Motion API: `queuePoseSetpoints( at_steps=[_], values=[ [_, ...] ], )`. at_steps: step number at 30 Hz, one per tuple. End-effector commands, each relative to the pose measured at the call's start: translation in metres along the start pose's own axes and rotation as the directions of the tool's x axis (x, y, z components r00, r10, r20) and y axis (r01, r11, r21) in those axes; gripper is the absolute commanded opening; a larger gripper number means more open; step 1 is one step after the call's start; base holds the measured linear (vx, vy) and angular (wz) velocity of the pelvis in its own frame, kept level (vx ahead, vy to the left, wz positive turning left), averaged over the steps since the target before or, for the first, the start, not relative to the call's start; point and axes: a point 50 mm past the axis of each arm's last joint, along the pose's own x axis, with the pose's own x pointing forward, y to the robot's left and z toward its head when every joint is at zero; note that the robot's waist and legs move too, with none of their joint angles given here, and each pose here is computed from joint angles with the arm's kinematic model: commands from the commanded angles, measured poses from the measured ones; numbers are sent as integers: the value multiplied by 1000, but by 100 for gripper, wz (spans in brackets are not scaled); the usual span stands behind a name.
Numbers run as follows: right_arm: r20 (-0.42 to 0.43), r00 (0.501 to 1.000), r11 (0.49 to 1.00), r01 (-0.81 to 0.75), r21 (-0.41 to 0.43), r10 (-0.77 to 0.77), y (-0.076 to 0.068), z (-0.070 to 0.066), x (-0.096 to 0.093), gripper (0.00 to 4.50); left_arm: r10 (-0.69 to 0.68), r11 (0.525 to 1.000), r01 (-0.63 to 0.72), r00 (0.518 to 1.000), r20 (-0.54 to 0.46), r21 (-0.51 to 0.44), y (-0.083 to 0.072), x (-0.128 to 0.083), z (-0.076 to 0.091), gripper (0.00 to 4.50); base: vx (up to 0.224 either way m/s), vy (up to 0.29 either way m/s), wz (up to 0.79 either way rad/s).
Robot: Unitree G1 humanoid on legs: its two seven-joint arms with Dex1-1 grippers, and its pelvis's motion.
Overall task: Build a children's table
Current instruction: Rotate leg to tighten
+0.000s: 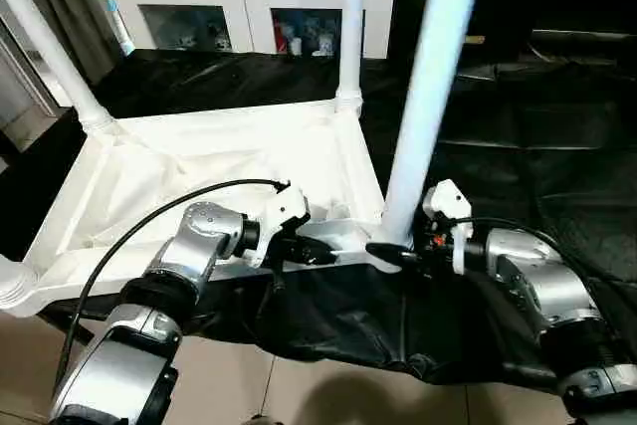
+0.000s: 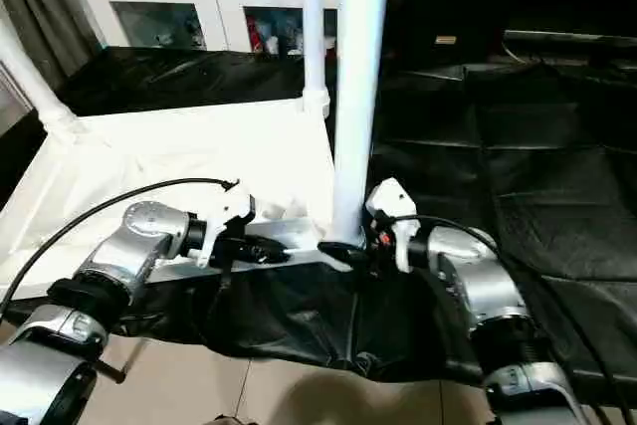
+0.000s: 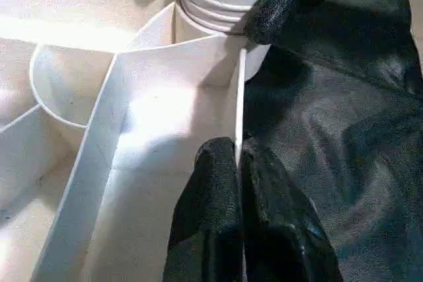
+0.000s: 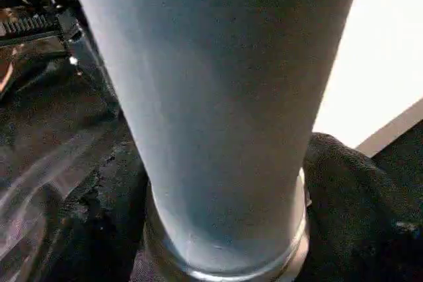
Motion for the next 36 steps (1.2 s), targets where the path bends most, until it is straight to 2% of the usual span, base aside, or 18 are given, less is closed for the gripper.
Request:
queuePoseSetpoints(
  at_steps=[1, 3, 4, 7, 9, 11, 12, 14, 15, 16, 17, 18, 21, 23, 25, 28, 33, 36],
  values=[
    [-11, 1000, 1000, -12, 17, 12, 2, -3, 1, 322, -38, 999, 38, 999, 24, 12, -3, 1, 3, 0, 0, 0, 0],
    [4, 1000, 999, -21, 30, 21, 5, -2, 4, 317, -38, 999, 37, 999, 29, 10, -4, 2, 3, 0, 0, 0, 0],
    [7, 1000, 999, -28, 37, 28, 7, -3, 5, 289, -35, 999, 34, 999, 34, 10, -4, 3, 4, 0, 0, 0, 0],
    [4, 1000, 998, 0, 65, 0, 9, -8, 9, 279, -7, 1000, 7, 999, 47, 9, -3, 6, 5, 0, 0, 0, 0],
    [-21, 994, 990, 107, 93, -106, 5, -15, 14, 270, 51, 999, -51, 997, 57, 5, 0, 11, 8, 0, 0, 0, 0],
    [-64, 958, 949, 287, 132, -281, -3, -24, 21, 269, 148, 989, -148, 987, 58, -10, 6, 18, 11, 0, 0, 0, 0],
    [-68, 951, 941, 309, 140, -303, -4, -25, 22, 269, 162, 987, -162, 985, 60, -13, 7, 20, 12, 0, 0, 0, 0],
    [-91, 907, 887, 421, 189, -411, -6, -31, 30, 269, 234, 972, -232, 969, 79, -37, 11, 29, 17, 0, 0, 0, 0],
    [-99, 890, 865, 457, 209, -446, -5, -33, 35, 269, 264, 964, -260, 960, 91, -47, 12, 34, 21, 0, 0, 0, 0],
    [-99, 890, 865, 457, 209, -446, -5, -33, 35, 269, 264, 964, -260, 960, 91, -47, 12, 34, 21, 0, 0, 0, 0],
    [-115, 853, 821, 522, 231, -509, -4, -34, 45, 269, 310, 950, -304, 943, 122, -65, 13, 44, 28, 0, 0, 0, 0],
    [-117, 840, 805, 541, 241, -530, -2, -33, 51, 269, 325, 946, -318, 936, 133, -71, 13, 50, 32, 0, 0, 0, 0],
    [-111, 829, 791, 557, 253, -548, 2, -29, 64, 269, 327, 945, -319, 933, 152, -77, 10, 61, 39, 0, 0, 0, 0],
    [-86, 846, 814, 530, 238, -526, 6, -24, 71, 269, 318, 948, -310, 935, 156, -74, 9, 65, 41, 0, 0, 0, 0],
    [-67, 859, 827, 507, 242, -507, 7, -22, 72, 325, 311, 950, -303, 937, 157, -72, 8, 66, 41, 0, 0, 0, 0],
    [-11, 893, 863, 437, 255, -450, 4, -14, 67, 345, 267, 964, -262, 952, 151, -53, 7, 62, 38, 0, 0, 0, 0],
    [19, 969, 964, 244, 102, -247, 6, -8, 51, 361, 154, 988, -154, 983, 104, -3, 4, 45, 25, 0, 0, 0, 0],
    [35, 986, 985, 159, 66, -162, 6, -4, 42, 361, 90, 996, -91, 993, 75, 12, 2, 35, 18, 0, 0, 0, 0]
  ],
)
